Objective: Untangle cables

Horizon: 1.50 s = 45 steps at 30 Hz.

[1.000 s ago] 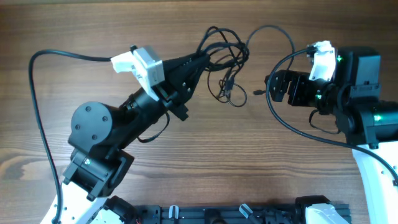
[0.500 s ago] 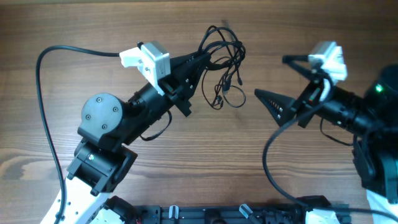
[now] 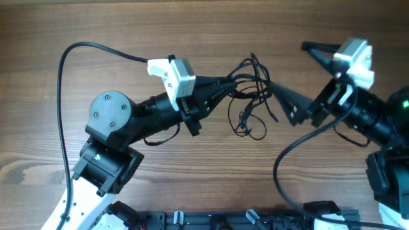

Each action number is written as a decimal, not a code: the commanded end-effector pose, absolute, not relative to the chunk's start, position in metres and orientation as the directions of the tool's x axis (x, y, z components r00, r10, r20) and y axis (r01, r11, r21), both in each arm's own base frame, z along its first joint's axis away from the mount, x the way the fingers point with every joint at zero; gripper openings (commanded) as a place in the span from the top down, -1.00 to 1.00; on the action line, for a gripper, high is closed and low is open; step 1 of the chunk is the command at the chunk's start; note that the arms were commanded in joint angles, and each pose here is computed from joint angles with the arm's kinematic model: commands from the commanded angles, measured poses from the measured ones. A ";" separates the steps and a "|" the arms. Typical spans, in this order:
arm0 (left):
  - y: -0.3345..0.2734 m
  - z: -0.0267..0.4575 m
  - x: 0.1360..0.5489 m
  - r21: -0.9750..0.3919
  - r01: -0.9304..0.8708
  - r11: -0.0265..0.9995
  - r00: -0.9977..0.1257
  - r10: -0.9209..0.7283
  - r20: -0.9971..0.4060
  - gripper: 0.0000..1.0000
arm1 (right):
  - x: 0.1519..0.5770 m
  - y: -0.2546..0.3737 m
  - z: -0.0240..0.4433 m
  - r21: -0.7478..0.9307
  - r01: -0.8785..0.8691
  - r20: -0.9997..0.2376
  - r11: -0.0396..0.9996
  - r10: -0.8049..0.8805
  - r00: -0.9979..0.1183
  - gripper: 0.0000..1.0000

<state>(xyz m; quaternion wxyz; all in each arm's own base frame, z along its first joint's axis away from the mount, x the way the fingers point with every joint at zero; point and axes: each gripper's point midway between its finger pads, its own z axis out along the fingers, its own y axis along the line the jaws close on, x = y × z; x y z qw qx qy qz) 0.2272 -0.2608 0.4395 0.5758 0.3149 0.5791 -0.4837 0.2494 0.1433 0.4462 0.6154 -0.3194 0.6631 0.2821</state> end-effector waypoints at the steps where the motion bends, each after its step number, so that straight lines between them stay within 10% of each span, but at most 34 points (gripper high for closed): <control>1: -0.261 0.445 0.222 -0.155 0.936 0.315 -0.098 -0.189 -0.977 0.92 | 0.217 0.163 0.440 -0.171 -0.883 -0.980 0.438 -0.165 0.108 -0.95; 9: -0.280 0.447 0.203 -0.118 0.975 0.188 -0.083 -0.182 -0.980 0.92 | 0.209 0.176 0.435 -0.147 -0.946 -0.985 0.289 -0.130 0.114 -0.82; 10: -0.283 0.446 0.202 -0.120 0.977 0.178 -0.087 -0.179 -0.980 0.92 | 0.213 0.176 0.433 -0.136 -0.948 -0.986 0.289 -0.131 0.102 -0.54; 11: -0.287 0.444 0.202 -0.120 0.978 0.170 -0.089 -0.178 -0.980 0.92 | 0.215 0.176 0.431 -0.125 -0.949 -0.987 0.288 -0.131 0.090 0.20; 14: -0.288 0.443 0.212 -0.138 0.969 0.206 -0.100 -0.186 -0.977 0.92 | 0.215 0.176 0.431 -0.117 -0.951 -0.988 0.287 -0.128 0.083 0.91; 18: -0.279 0.441 0.240 -0.255 0.906 0.337 -0.177 -0.243 -0.954 0.91 | 0.235 0.167 0.430 -0.036 -0.905 -0.993 0.425 -0.121 -0.017 0.92; 21: -0.269 0.429 0.264 -0.393 0.807 0.441 -0.280 -0.301 -0.912 -0.99 | 0.280 0.136 0.427 0.190 -0.690 -0.971 0.699 0.029 -0.237 0.91; 41: -0.284 0.438 0.240 -0.448 0.843 0.299 -0.358 -0.309 -0.881 -1.00 | 0.244 0.165 0.470 0.347 -0.832 -0.938 0.433 0.172 -0.302 0.91; 45: -0.284 0.443 0.239 -0.483 0.832 0.274 -0.387 -0.337 -0.858 -0.63 | 0.240 0.167 0.479 0.347 -0.848 -0.937 0.401 0.187 -0.295 0.91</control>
